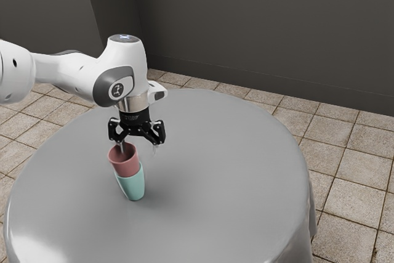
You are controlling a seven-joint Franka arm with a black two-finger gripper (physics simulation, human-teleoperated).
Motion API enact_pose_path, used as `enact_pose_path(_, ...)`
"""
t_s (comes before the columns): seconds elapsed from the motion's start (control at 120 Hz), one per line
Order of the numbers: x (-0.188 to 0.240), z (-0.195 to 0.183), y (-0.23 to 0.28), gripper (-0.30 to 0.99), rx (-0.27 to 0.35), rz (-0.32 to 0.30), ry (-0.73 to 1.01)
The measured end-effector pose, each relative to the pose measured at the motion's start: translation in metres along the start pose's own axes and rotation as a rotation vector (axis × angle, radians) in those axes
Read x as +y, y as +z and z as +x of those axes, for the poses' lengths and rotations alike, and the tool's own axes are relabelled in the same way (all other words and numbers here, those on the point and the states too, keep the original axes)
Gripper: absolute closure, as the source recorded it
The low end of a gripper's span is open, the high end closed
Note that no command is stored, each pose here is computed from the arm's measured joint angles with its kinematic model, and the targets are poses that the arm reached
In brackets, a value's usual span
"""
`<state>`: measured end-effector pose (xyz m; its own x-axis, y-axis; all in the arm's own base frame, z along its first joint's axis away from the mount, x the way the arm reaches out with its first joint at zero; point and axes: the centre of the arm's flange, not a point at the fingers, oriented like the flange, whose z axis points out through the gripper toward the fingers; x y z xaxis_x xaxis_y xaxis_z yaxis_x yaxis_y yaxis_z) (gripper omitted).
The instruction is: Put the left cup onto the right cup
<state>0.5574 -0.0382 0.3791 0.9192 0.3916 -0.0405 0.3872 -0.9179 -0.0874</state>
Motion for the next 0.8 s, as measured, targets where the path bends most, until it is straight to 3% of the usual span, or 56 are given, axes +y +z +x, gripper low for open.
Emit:
enact_pose_path(0.2, -0.001, -0.002, -0.006, 0.02, 0.004, -0.004, 0.000)
enact_pose_path(0.433, 0.003, -0.022, -0.051, 0.02, 0.025, -0.027, 0.027)
enact_pose_path(0.6, 0.010, -0.042, -0.091, 0.02, 0.031, -0.039, 0.058)
enact_pose_path(0.8, 0.032, -0.051, -0.178, 0.02, 0.084, -0.056, 0.197)
